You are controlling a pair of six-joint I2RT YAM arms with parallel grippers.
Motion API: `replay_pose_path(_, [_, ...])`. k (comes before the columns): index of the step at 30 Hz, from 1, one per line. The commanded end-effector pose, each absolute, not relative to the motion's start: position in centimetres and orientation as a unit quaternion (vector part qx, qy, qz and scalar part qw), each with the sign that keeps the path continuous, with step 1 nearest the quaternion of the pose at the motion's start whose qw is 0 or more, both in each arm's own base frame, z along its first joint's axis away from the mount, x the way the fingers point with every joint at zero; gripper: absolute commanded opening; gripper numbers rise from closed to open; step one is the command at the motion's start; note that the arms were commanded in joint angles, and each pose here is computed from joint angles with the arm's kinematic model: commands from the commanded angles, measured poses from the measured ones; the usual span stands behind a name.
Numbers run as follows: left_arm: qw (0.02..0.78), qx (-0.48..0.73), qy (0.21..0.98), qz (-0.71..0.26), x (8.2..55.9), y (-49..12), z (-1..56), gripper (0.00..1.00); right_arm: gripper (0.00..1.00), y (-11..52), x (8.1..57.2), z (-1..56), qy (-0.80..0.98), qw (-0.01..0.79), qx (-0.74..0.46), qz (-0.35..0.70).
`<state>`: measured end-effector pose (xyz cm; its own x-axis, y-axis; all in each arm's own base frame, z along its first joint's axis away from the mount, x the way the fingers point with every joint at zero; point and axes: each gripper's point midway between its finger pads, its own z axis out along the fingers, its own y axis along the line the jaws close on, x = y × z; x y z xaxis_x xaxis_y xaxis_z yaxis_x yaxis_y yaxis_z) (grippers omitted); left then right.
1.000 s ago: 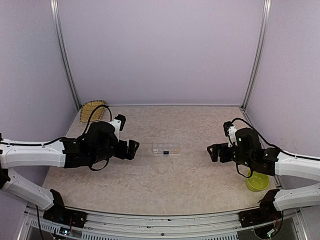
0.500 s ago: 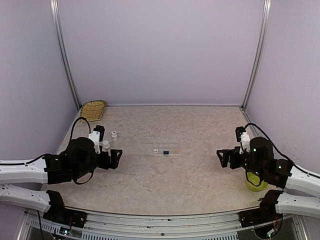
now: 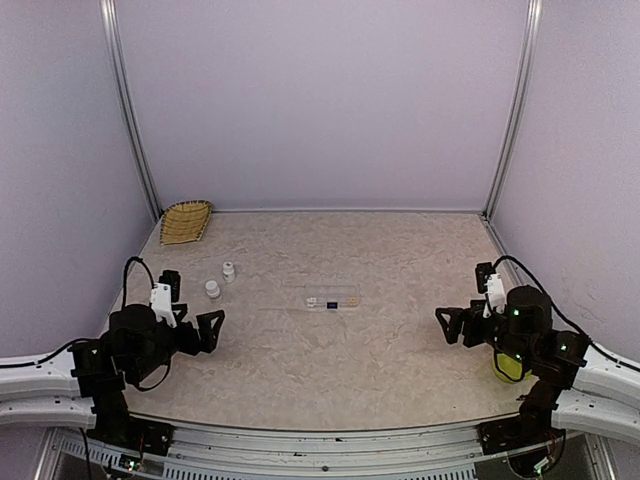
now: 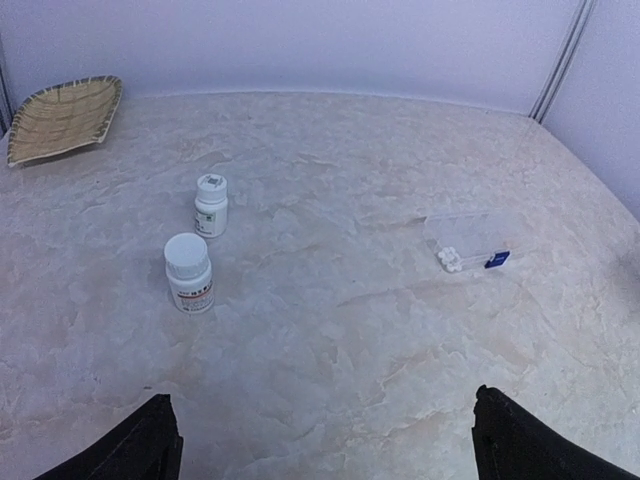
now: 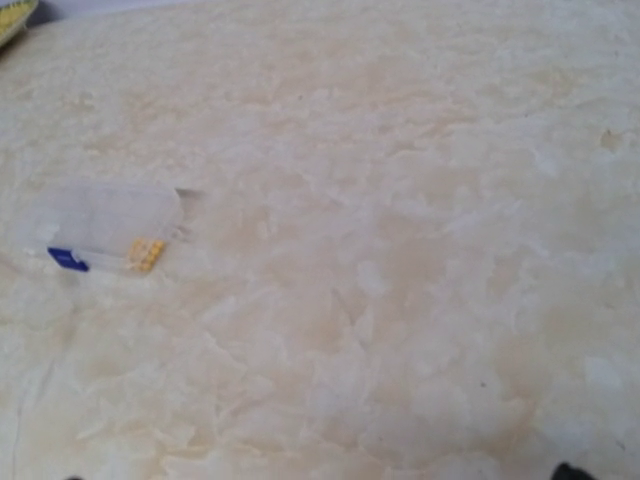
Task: Sort the pills into containers
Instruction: Reset both arms
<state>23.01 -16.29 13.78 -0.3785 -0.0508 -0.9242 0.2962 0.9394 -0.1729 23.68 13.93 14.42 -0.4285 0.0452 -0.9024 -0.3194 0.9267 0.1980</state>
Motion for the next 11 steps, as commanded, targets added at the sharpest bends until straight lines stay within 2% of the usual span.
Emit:
replay_pose_path(1, [0.594, 0.056, 0.78, -0.191, 22.77, -15.73, 16.04, 0.99, 1.0, 13.85, 23.97, 14.7, 0.821, 0.538, -0.078, 0.175])
replay_pose_path(11, [0.587, 0.061, 0.786, -0.185, 22.94, -16.02, 15.51, 0.99, 1.0, 13.79, 24.01, 14.68, 0.821, 0.539, -0.079, 0.172])
